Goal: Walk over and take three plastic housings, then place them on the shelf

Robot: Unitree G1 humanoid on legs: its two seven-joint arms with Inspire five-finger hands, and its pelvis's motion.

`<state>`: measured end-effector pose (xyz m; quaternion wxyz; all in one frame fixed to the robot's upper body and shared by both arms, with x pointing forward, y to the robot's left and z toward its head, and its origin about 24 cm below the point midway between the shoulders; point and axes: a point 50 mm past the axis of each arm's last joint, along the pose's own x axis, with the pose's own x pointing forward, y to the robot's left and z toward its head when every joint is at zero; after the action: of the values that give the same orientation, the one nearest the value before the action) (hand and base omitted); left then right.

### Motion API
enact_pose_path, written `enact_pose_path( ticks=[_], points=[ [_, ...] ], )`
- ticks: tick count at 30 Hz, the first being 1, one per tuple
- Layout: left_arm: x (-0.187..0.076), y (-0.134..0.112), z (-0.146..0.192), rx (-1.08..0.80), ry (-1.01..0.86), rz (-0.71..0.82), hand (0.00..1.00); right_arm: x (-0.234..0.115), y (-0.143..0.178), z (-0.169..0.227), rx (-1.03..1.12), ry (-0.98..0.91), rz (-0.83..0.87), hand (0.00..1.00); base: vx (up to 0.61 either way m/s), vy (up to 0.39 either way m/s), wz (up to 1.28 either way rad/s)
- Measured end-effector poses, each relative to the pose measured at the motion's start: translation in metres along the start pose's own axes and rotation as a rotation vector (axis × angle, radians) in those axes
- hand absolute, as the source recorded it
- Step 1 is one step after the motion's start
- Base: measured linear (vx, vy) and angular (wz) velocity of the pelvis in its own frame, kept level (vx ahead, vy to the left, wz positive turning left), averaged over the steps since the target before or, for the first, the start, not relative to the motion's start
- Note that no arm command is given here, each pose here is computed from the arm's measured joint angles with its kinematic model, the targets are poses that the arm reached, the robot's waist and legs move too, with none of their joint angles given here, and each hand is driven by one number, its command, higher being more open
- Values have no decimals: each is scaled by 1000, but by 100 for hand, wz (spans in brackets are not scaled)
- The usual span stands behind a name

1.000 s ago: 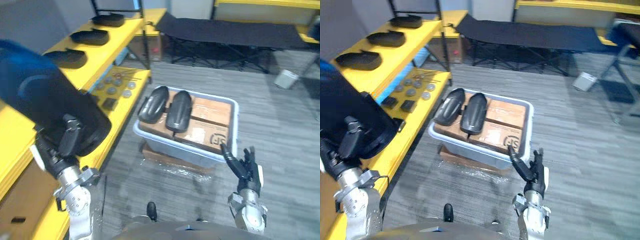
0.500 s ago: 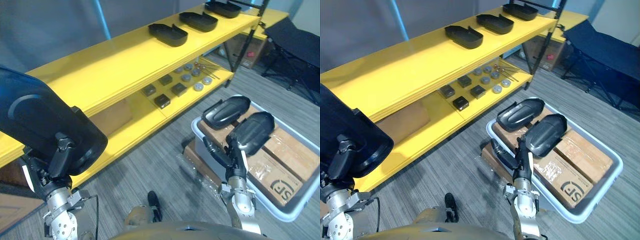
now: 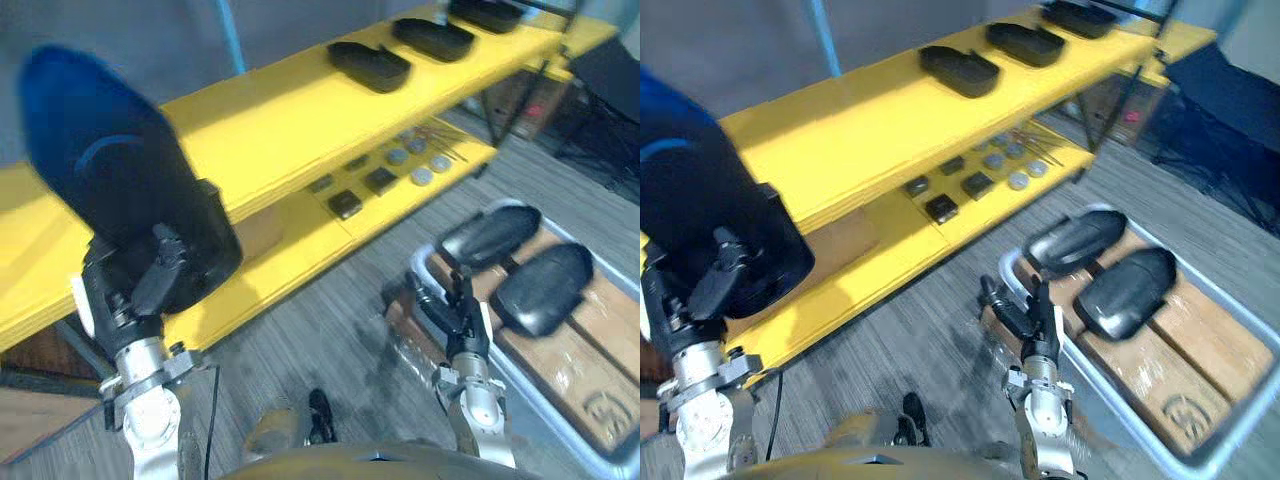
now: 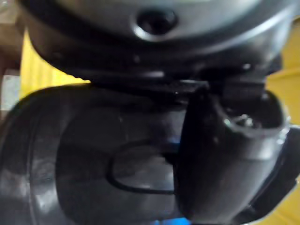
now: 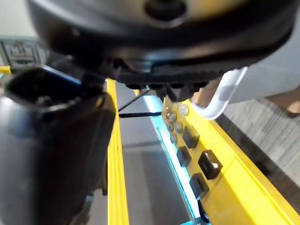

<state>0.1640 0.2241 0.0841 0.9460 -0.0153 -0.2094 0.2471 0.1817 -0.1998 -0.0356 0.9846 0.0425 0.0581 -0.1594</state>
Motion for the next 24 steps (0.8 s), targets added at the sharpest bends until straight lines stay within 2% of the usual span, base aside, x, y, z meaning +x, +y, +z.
enact_pose_path(
  ticks=[5,9,13,17,21,24],
  points=[
    [5,-3,-5,-23,11,-14,0,7,-2,22,-1,-107,16,100,285,6,62],
    [0,-14,-10,-53,44,-68,0,-6,-5,23,2,-113,7,100,285,-50,74],
    [-8,-14,-10,-50,64,-84,0,-15,15,40,46,-197,98,100,297,-196,36],
    [-15,-27,-13,-122,101,-88,0,-10,16,58,32,-288,136,100,248,-199,25],
    [-17,-40,-15,-188,112,-134,0,-11,1,58,-12,-296,-6,100,153,-91,62],
    [-15,-39,-15,-197,74,-127,0,-8,-12,76,16,-427,-147,100,88,21,15]
  ],
)
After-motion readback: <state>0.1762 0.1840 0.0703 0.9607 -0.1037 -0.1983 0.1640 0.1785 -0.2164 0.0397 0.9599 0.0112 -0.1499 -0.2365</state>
